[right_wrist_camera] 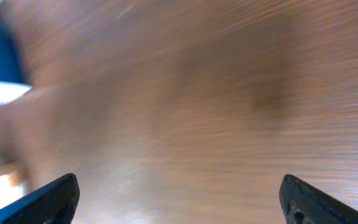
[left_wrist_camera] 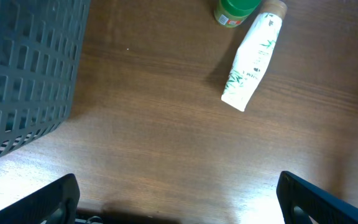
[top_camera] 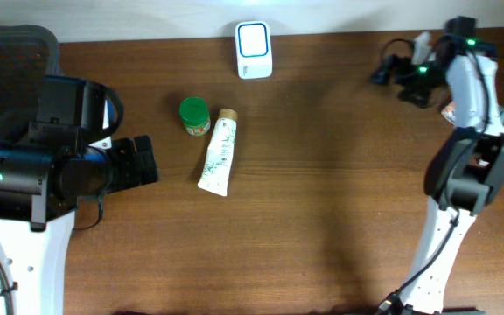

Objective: Scan the item barcode
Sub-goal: 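Reach the right gripper to the white conditioner tube and grasp it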

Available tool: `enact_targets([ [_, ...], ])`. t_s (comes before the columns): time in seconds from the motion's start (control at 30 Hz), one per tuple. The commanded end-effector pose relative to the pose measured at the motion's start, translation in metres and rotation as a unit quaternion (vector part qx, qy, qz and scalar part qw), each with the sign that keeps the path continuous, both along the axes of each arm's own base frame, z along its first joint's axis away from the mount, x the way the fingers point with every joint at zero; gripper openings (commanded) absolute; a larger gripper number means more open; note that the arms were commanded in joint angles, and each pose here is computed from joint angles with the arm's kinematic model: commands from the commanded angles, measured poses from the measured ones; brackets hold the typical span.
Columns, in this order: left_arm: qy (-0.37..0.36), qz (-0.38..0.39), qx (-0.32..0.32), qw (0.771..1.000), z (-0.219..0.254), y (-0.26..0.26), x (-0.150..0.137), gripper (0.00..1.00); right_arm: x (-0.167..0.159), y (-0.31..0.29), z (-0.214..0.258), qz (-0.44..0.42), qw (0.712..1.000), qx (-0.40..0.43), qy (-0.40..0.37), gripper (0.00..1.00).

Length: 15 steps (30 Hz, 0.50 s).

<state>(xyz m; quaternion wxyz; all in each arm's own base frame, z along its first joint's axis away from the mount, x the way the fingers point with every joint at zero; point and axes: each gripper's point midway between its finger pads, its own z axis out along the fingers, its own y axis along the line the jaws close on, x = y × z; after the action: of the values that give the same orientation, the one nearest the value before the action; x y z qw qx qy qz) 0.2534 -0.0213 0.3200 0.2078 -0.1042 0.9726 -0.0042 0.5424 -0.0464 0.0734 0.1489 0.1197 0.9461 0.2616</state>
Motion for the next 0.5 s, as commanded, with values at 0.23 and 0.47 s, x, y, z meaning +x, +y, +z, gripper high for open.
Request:
enact_targets([
  [0.23, -0.009, 0.005, -0.002, 1.0, 0.004, 0.001, -0.002, 0.99, -0.043, 0.213, 0.013, 0.201, 0.979, -0.039, 0.024, 0.99],
  [0.47, -0.009, 0.005, -0.002, 1.0, 0.004, 0.001, -0.002, 0.99, -0.087, 0.31, -0.003, 0.236, 0.96, -0.146, 0.034, 0.99],
])
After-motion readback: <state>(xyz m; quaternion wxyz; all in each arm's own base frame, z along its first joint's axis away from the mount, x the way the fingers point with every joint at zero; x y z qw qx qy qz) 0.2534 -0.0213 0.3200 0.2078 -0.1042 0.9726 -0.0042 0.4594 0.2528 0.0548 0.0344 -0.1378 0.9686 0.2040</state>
